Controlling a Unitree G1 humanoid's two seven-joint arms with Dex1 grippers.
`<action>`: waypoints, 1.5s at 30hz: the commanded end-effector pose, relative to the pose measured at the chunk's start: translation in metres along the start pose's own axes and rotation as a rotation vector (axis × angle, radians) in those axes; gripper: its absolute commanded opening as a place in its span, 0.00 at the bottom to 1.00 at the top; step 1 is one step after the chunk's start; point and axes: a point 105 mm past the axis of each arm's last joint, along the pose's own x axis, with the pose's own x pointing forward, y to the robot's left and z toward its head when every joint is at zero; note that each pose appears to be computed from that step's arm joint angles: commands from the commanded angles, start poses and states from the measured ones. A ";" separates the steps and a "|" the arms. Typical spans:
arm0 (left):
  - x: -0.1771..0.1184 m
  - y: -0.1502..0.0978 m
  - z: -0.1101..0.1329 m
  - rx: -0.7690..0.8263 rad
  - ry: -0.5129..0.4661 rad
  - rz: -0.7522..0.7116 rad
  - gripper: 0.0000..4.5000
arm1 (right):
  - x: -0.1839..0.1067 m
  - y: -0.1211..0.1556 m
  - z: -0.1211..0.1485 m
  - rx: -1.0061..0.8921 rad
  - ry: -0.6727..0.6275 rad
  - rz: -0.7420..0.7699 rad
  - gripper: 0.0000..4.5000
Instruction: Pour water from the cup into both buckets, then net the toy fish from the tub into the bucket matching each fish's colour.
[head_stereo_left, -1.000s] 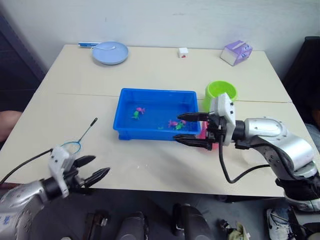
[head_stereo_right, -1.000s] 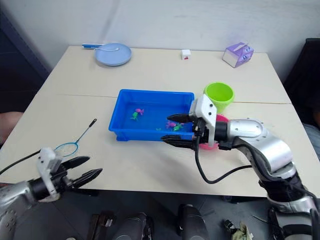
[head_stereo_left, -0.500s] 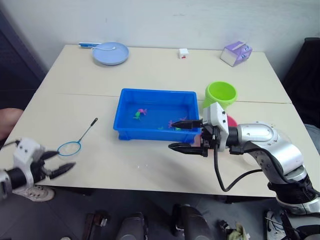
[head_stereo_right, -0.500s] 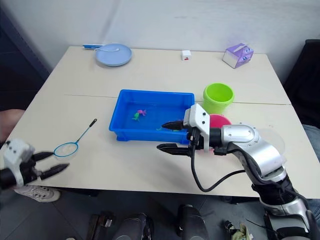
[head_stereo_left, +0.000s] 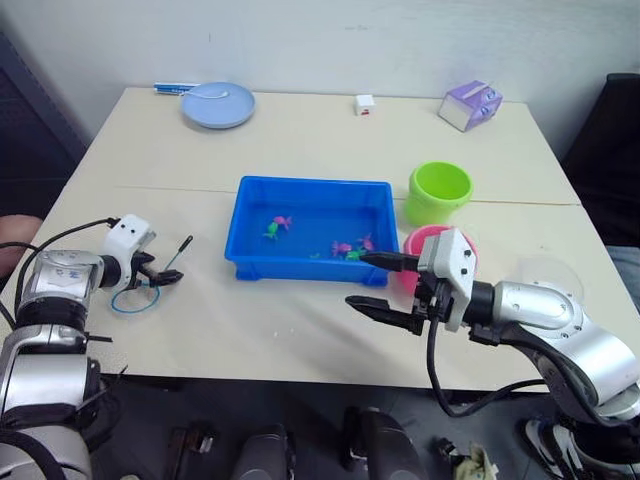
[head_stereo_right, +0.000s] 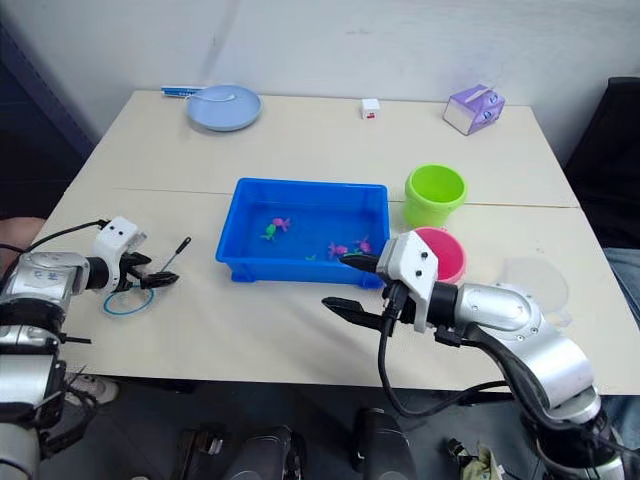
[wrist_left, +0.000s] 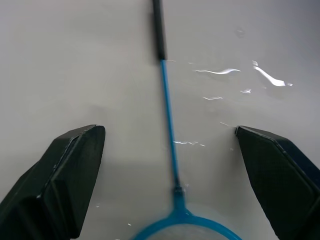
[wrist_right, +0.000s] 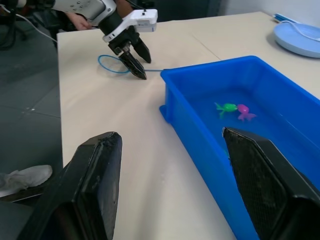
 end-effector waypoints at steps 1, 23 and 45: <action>0.004 0.002 -0.024 -0.008 0.104 0.037 0.88 | -0.006 0.003 0.012 -0.039 -0.021 -0.026 1.00; -0.077 -0.052 0.084 0.460 -0.181 -0.293 0.00 | -0.020 0.000 0.021 0.054 -0.017 0.043 1.00; -0.063 -0.255 0.130 0.940 -0.428 -0.907 0.00 | 0.010 -0.002 -0.001 0.024 0.146 0.145 0.88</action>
